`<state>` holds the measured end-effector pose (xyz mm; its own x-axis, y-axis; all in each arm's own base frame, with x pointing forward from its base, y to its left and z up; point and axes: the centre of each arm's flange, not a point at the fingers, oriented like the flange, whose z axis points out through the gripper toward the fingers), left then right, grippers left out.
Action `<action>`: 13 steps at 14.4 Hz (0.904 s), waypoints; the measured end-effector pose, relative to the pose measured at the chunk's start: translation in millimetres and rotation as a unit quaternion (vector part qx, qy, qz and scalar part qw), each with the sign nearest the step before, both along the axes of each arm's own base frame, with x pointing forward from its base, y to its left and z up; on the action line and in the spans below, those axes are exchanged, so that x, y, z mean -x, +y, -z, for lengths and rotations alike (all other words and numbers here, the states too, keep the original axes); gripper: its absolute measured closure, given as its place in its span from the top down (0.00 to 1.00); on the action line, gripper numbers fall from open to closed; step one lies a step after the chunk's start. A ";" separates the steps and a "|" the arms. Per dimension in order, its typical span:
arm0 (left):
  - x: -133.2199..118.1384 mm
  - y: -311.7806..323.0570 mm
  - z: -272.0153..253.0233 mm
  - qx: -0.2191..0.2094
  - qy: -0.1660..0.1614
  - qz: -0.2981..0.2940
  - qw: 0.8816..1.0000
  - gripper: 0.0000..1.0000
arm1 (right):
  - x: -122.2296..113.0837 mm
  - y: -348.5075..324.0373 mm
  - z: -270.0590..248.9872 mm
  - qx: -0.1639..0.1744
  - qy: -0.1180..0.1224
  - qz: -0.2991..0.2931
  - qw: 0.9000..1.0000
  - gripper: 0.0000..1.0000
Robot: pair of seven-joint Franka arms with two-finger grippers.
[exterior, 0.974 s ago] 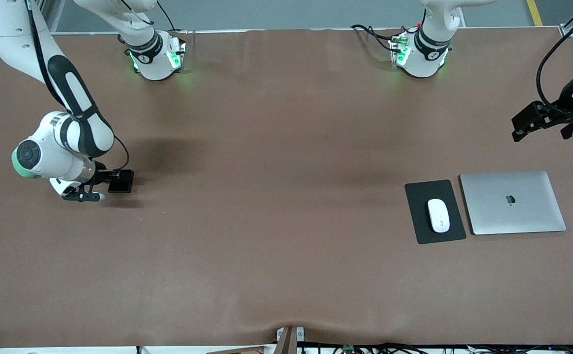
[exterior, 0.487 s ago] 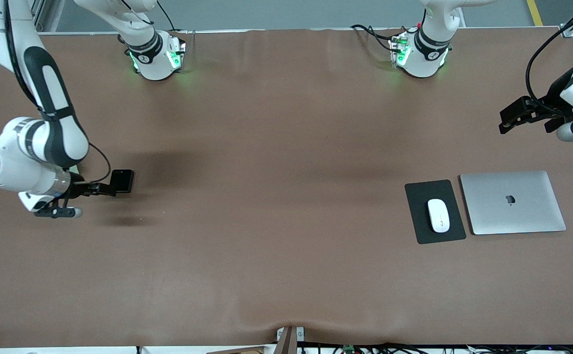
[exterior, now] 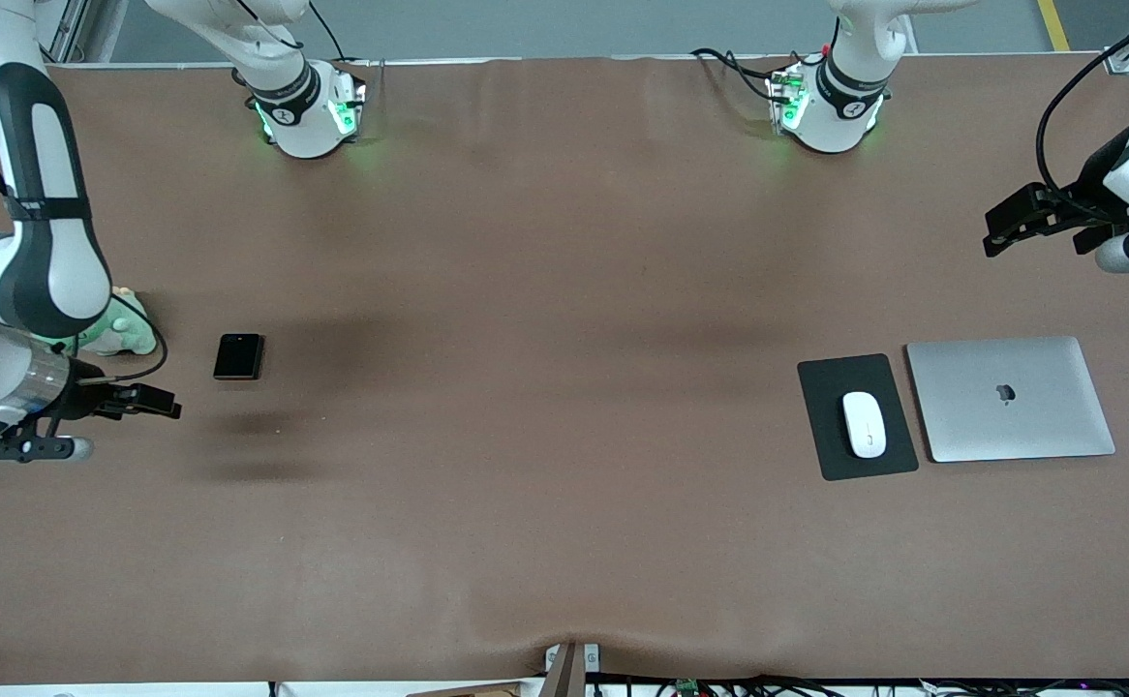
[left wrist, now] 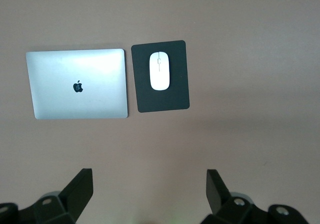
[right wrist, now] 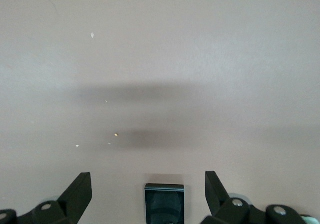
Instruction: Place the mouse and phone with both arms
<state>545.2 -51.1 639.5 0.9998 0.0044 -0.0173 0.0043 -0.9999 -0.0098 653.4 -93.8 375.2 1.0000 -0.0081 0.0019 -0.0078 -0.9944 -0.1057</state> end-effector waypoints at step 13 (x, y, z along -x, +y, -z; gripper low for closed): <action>15.6 -0.2 -6.8 -0.003 -0.012 -0.001 1.000 1.00 | 19.3 8.4 -179.2 0.021 0.029 -0.037 0.999 1.00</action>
